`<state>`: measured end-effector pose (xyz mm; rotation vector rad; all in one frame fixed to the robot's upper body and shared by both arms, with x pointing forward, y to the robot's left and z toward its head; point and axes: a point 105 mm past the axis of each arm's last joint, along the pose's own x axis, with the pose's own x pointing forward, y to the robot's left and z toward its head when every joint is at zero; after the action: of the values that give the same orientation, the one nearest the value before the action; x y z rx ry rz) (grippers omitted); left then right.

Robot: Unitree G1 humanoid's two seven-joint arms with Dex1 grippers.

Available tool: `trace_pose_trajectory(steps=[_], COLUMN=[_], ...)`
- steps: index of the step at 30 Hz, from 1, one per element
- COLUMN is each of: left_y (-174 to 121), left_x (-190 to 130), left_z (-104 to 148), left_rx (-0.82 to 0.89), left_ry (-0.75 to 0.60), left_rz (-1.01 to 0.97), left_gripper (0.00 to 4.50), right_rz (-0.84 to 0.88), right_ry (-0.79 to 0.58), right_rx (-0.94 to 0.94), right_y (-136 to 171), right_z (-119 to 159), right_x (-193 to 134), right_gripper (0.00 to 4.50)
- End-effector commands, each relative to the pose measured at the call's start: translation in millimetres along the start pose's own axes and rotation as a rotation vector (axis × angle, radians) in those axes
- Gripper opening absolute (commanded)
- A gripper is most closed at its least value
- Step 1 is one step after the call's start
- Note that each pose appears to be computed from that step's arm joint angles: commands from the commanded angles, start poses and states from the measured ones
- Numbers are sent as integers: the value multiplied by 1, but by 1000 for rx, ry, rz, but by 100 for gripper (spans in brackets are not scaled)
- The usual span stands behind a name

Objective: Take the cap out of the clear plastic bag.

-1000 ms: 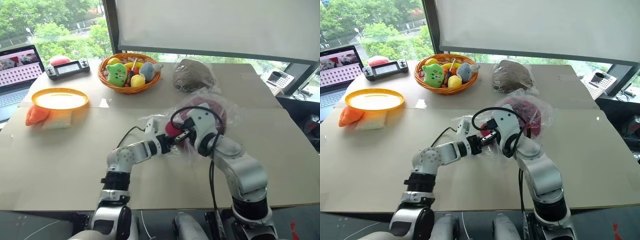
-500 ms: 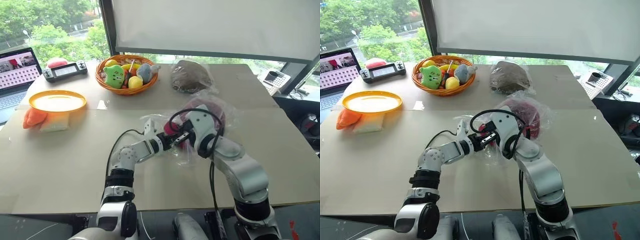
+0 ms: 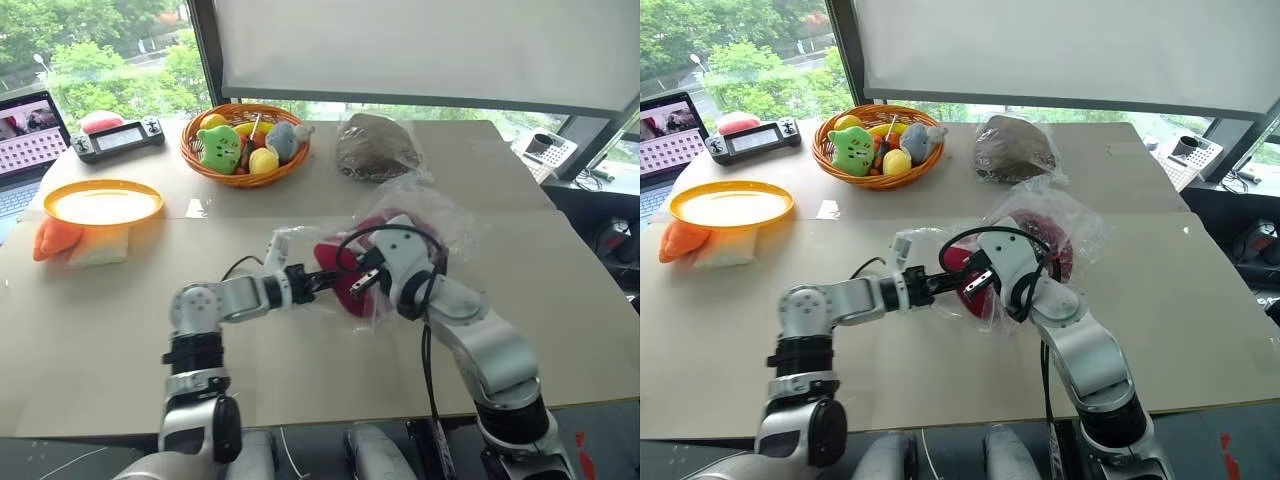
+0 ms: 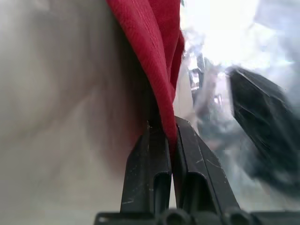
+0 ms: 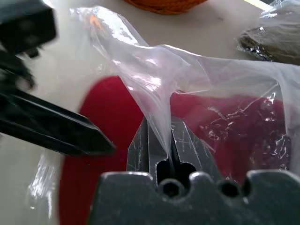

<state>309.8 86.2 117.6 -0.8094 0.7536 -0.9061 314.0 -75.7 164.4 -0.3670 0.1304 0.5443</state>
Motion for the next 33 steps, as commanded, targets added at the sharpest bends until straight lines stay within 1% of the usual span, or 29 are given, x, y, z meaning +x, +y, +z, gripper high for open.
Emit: trace_pose_trajectory(steps=[1, 4, 6, 9, 11, 13, 17, 19, 21, 22, 24, 25, 27, 29, 31, 32, 33], left_y=[-1, 15, 23, 11, -21, -37, -38, -44, -49, -51, -58, -62, -72, -81, -87, -86, -84], left_x=[-49, -92, -113, -136, -163, -179, -185, -189, -194, -196, -204, -210, -228, -241, -246, -246, -243], left_z=[-2, 7, 11, 18, 24, 16, -10, -26, -31, -25, -5, 11, 49, 73, 85, 92, 96], left_rx=[54, 32, 63, 161, 271, 351, 416, 430, 456, 465, 460, 462, 469, 453, 435, 419, 398], left_ry=[22, -33, -56, -84, -112, -60, 104, 194, 223, 190, 72, -29, -277, -445, -537, -604, -641], left_rz=[-27, 26, 74, 7, -142, -198, -183, -187, -187, -188, -201, -213, -261, -321, -360, -375, -386], left_gripper=[5, 5, 5, 5, 5, 5, 5, 5, 5, 5, 5, 5, 5, 5, 5, 5, 5], right_rz=[-25, -24, -20, -14, -7, 0, 4, 9, 15, 17, 24, 31, 48, 63, 76, 106, 151], right_ry=[-50, -49, -47, -47, -43, -42, -40, -38, -37, -37, -39, -39, -39, -45, -57, -90, -134], right_rx=[-30, -31, -33, -33, -33, -34, -35, -39, -45, -46, -48, -49, -62, -73, -82, -127, -192], right_y=[-3, -2, -1, 0, 0, 0, -2, -3, -4, -4, -4, -3, 0, 2, 3, 6, 12], right_z=[9, 8, 7, 6, 4, 3, 1, 1, 0, 0, 0, -1, -2, -3, -3, -1, 3], right_x=[-4, -4, -2, -2, -1, 0, 1, 3, 5, 6, 7, 8, 10, 11, 11, 10, 8], right_gripper=[0, 0, 0, 0, 0, 0, 0, 0, 0, 0, 0, 0, 0, 0, 0, 0, 0])
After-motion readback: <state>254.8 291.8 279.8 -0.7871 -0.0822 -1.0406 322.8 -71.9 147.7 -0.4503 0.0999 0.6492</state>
